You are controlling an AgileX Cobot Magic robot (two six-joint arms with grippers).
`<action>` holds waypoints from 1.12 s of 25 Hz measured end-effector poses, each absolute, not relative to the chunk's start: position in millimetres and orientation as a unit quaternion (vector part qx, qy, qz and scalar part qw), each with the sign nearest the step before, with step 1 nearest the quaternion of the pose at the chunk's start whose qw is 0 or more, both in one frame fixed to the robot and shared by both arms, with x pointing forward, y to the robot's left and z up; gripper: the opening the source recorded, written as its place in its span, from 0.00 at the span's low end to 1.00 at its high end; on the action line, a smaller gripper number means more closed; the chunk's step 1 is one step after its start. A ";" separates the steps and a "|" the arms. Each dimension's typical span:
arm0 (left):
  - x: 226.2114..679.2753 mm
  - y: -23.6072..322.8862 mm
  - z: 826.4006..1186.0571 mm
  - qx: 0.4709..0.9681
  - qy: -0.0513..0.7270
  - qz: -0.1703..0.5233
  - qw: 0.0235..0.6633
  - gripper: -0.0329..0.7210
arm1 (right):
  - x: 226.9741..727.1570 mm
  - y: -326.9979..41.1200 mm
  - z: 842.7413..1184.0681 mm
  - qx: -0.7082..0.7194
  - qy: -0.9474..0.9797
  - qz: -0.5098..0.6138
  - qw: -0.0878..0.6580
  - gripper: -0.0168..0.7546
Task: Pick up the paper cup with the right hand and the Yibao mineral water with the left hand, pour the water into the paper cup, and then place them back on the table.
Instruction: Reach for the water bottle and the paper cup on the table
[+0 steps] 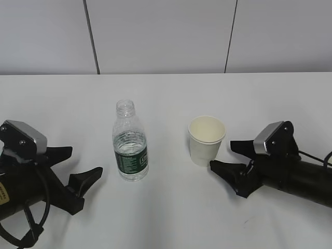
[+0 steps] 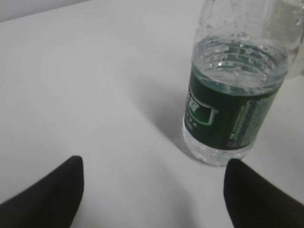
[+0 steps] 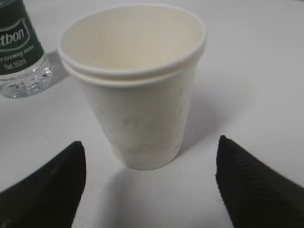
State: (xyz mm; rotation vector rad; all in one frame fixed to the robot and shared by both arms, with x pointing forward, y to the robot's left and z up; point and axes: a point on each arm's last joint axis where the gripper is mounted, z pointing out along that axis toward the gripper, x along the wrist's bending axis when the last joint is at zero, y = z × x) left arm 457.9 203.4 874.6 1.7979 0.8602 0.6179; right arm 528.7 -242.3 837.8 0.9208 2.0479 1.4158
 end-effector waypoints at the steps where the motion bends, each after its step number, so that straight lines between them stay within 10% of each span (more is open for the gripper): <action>1: 457.9 203.3 874.6 0.745 0.356 0.256 0.503 0.77 | 531.0 -241.8 834.5 0.334 0.751 0.518 0.238 0.88; 28: 457.6 202.9 874.7 0.745 0.353 0.255 0.505 0.77 | 568.5 -226.8 819.9 0.278 0.758 0.550 0.212 0.88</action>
